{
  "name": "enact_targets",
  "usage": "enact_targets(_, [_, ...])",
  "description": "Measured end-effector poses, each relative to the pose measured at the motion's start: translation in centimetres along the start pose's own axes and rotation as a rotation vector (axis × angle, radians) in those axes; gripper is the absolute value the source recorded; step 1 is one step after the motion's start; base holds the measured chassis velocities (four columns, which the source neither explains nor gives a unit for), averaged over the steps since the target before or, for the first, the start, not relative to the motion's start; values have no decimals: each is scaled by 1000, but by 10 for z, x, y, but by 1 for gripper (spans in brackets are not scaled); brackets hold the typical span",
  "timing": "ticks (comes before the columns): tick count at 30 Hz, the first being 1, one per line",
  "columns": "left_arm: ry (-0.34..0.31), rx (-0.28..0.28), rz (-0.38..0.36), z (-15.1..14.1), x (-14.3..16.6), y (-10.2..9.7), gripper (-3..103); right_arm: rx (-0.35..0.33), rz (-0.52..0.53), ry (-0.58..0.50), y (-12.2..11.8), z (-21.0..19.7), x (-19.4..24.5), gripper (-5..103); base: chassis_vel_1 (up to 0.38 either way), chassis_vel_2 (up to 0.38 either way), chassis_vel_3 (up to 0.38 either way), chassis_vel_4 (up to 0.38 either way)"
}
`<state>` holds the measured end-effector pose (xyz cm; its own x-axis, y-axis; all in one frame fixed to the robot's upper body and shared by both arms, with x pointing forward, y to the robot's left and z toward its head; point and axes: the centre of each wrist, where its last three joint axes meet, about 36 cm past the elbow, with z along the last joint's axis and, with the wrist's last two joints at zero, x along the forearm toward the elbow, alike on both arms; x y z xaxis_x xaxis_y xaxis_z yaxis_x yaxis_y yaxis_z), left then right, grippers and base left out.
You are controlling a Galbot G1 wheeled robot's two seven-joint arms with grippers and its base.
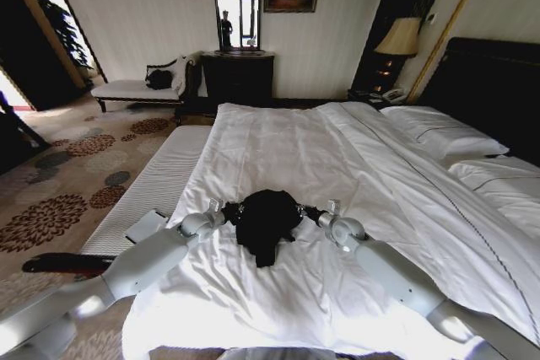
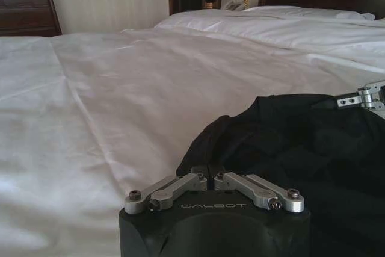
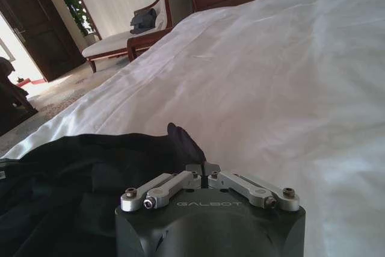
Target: Fold the clothes on the bed.
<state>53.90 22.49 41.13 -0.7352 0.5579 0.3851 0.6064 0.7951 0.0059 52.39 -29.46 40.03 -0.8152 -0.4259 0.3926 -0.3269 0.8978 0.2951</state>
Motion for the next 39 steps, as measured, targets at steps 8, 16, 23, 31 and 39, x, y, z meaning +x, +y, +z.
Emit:
enact_targets(8, [-101,-9,-32,-64,14,30,0,65,-3,-117,6,-66,31,0,0,0,0,0])
enact_targets(16, [-225,-29,-41,-159,18,54,0,140,-3,-192,12,-137,56,0,0,0,0,0])
enact_targets(23, [-348,-49,-21,-260,16,57,0,183,16,-303,9,-218,84,0,0,0,0,0])
enact_targets(31, [-415,-65,-89,-359,11,77,0,206,62,-384,-4,-302,85,0,0,0,0,0])
enact_targets(39, [-501,-96,-135,-433,21,78,0,257,60,-497,15,-390,95,0,0,0,0,0])
